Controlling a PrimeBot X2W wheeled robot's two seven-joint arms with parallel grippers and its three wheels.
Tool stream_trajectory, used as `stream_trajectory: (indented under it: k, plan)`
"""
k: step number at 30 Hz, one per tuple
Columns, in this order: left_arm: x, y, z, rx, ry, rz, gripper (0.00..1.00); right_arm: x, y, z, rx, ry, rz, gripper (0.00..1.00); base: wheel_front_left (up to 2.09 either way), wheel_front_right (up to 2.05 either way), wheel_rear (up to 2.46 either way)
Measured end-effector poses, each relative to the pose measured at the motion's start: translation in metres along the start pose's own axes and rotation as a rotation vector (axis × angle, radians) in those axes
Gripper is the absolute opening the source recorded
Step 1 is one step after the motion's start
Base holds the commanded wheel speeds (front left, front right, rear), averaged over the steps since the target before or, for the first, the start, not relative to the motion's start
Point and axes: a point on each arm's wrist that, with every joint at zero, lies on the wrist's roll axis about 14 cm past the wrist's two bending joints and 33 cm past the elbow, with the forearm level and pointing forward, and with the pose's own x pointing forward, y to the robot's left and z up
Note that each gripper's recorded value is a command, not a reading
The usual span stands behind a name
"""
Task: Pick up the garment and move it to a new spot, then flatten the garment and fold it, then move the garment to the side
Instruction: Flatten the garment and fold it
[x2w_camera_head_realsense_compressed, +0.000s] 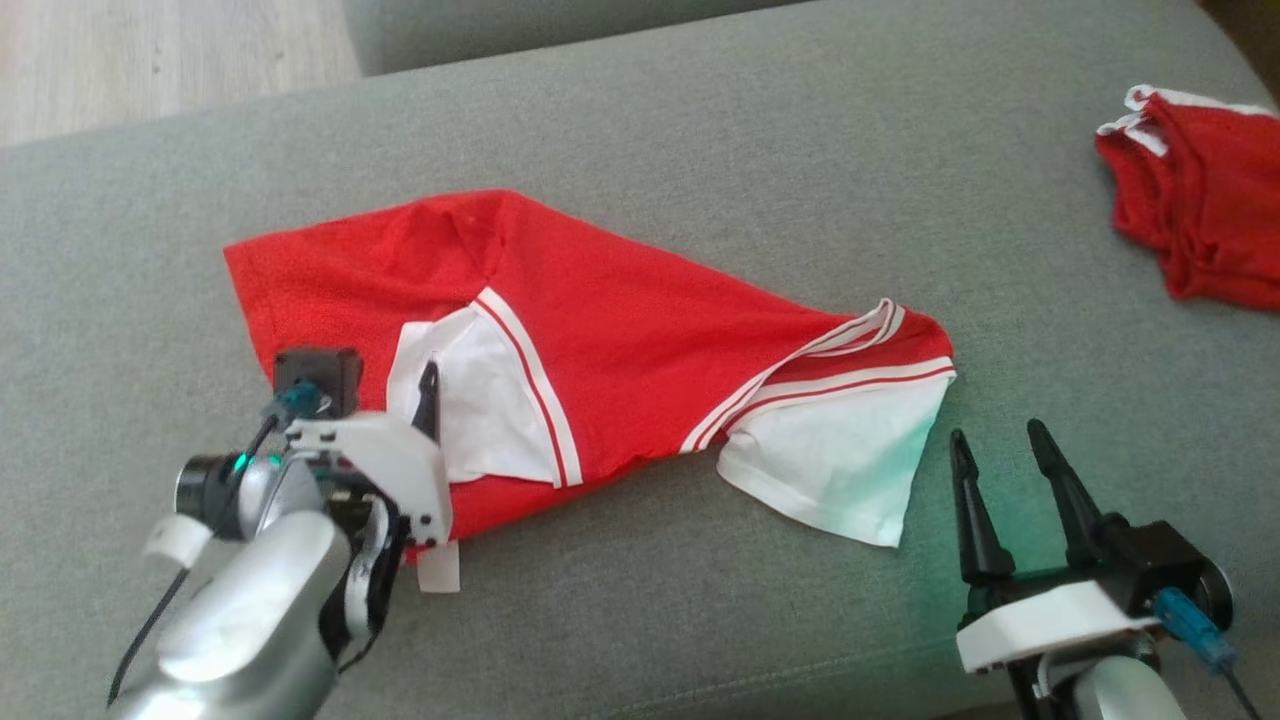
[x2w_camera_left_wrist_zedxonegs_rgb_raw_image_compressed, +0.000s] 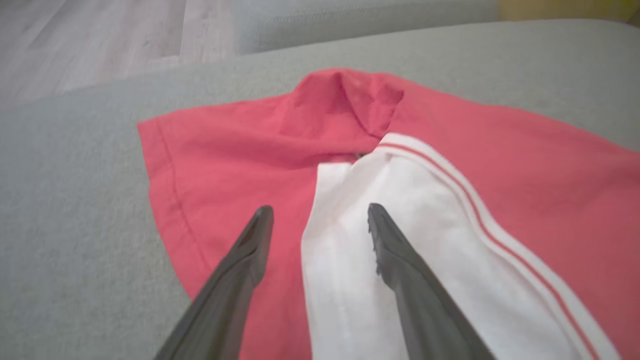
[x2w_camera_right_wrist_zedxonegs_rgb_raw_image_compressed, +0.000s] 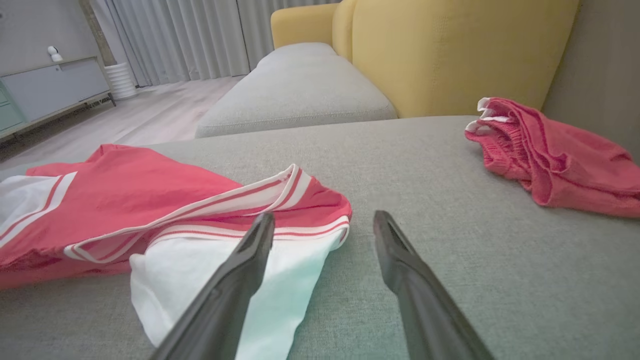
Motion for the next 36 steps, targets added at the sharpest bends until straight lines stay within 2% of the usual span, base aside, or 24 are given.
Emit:
stream_trajectory:
  k: [9, 22, 23, 25, 27, 28, 33, 36]
  plan:
    - [-0.011, -0.002, -0.038, -0.073, 0.132, -0.011, 1.0, 0.005, 0.004, -0.011, 0.001, 0.037, 0.012, 1.0, 0.0, 0.0, 0.0]
    - [-0.012, -0.015, -0.034, -0.09, 0.118, -0.058, 1.0, 0.007, 0.006, -0.015, 0.001, 0.05, 0.02, 1.0, 0.0, 0.0, 0.0]
    - [-0.012, -0.016, -0.033, -0.089, 0.118, -0.061, 0.96, 0.006, 0.006, -0.016, 0.002, 0.051, 0.02, 1.0, 0.0, 0.0, 0.0]
    - [-0.011, -0.019, -0.035, -0.089, 0.128, -0.07, 0.53, 0.006, 0.006, -0.017, 0.004, 0.055, 0.019, 1.0, 0.0, 0.0, 0.0]
    - [-0.011, -0.022, -0.04, -0.079, 0.152, -0.082, 0.24, 0.005, 0.005, -0.018, 0.004, 0.059, 0.015, 1.0, 0.0, 0.0, 0.0]
    - [-0.011, -0.024, -0.042, -0.074, 0.164, -0.091, 0.0, 0.005, 0.004, -0.018, 0.005, 0.06, 0.012, 1.0, 0.0, 0.0, 0.0]
    - [-0.005, -0.037, -0.033, -0.074, 0.156, -0.155, 0.0, 0.007, -0.001, -0.018, 0.003, 0.06, -0.005, 1.0, 0.0, 0.0, 0.0]
    - [0.007, -0.053, 0.001, -0.079, 0.092, -0.232, 0.0, 0.01, -0.004, -0.015, 0.005, 0.053, -0.013, 1.0, 0.0, 0.0, 0.0]
